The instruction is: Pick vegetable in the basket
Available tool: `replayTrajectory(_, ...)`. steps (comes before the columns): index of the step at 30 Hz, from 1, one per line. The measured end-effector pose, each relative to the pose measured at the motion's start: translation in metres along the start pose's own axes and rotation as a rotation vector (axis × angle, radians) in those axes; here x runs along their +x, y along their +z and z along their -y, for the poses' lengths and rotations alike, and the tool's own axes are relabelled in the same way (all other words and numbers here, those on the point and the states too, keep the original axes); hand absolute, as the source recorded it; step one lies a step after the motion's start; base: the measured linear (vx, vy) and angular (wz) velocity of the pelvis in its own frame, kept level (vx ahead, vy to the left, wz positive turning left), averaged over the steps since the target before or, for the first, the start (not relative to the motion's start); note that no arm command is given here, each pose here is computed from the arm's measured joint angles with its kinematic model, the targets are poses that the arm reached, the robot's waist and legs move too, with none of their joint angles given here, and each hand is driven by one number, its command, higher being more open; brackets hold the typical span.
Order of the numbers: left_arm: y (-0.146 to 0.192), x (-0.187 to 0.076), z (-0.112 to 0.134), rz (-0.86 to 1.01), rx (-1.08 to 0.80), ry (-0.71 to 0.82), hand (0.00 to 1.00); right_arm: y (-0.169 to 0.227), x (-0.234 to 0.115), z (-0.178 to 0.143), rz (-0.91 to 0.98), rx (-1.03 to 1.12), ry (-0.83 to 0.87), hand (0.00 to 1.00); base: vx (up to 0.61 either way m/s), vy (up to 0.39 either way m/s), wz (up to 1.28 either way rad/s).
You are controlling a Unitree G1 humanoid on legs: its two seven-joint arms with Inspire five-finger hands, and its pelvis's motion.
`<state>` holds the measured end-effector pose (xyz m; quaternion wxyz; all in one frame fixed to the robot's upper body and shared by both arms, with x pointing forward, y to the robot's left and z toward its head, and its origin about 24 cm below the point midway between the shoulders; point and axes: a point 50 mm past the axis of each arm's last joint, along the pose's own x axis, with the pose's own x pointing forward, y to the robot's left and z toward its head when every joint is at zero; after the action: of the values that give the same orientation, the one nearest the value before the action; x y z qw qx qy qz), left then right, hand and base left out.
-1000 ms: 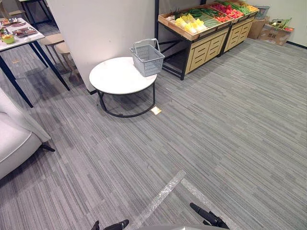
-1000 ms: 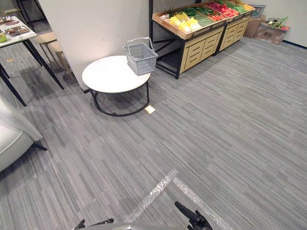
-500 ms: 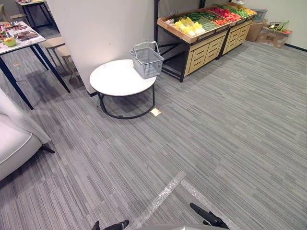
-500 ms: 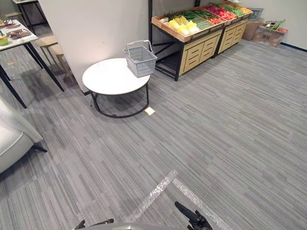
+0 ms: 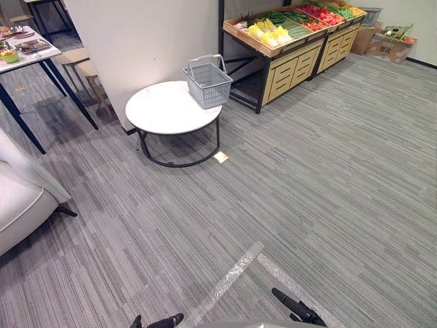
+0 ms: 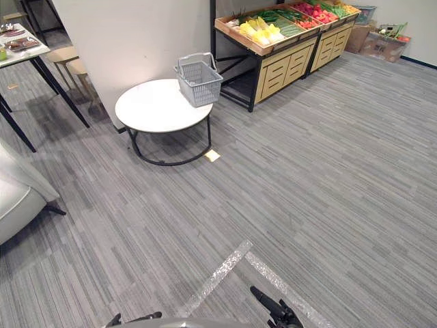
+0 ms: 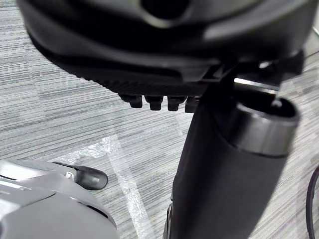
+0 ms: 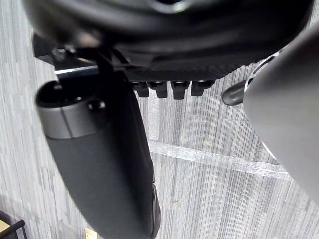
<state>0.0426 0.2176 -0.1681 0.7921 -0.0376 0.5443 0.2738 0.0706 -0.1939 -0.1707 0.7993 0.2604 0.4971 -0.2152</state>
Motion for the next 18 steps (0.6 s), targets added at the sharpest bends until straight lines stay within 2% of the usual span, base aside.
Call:
replayTrajectory(11, 0.016, 0.001, 0.003, 0.042, -0.173, 0.036, 1.00, 0.020, 0.001, -0.009, 0.114, -0.015, 0.003, 1.00, -0.07, -0.027, 0.02)
replayTrajectory(18, 0.017, -0.002, 0.008, 0.075, -0.238, 0.021, 1.00, 0.021, 0.000, -0.005, 0.115, -0.007, -0.009, 1.00, 0.12, 0.170, -0.15)
